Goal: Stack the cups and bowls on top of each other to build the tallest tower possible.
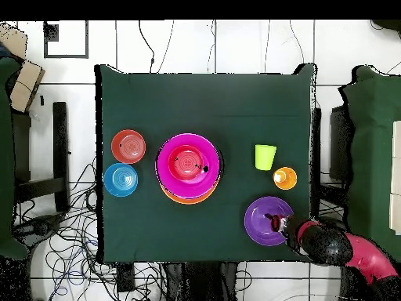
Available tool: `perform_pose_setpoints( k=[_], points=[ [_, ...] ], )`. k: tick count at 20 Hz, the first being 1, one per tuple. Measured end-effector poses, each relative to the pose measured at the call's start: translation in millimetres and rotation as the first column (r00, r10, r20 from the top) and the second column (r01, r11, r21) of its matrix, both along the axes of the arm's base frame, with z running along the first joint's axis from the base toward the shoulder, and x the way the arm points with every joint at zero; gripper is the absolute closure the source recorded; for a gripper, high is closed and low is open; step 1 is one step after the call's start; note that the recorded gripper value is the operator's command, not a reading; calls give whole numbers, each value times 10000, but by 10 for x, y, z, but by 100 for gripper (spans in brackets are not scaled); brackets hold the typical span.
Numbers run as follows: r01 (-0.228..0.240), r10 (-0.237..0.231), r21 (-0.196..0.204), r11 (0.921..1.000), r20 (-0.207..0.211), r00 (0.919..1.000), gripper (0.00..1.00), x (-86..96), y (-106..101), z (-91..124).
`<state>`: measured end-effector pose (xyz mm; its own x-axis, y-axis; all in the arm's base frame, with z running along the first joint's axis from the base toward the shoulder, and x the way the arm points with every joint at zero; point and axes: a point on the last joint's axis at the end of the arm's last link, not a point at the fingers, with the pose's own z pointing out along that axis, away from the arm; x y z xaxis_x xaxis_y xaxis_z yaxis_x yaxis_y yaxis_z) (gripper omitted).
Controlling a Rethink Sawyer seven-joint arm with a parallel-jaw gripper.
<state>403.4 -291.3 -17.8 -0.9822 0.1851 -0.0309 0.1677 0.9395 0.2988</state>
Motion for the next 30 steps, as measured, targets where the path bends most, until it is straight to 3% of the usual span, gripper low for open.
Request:
perform_pose_setpoints(
  k=[6, 15, 19, 24, 30],
  points=[
    [-32, 33, -183, 9998, 34, 10000, 0, 16, -48, 83],
    [103, -120, -1067, 9942, -158, 9998, 0, 104, -338, 621],
    [116, -137, -1301, 9914, -151, 9998, 0, 143, -394, 724],
    [19, -36, -1118, 9937, -144, 9999, 0, 169, -322, 638],
    [-83, 91, -652, 9978, 113, 9999, 0, 162, -212, 255]
  ],
)
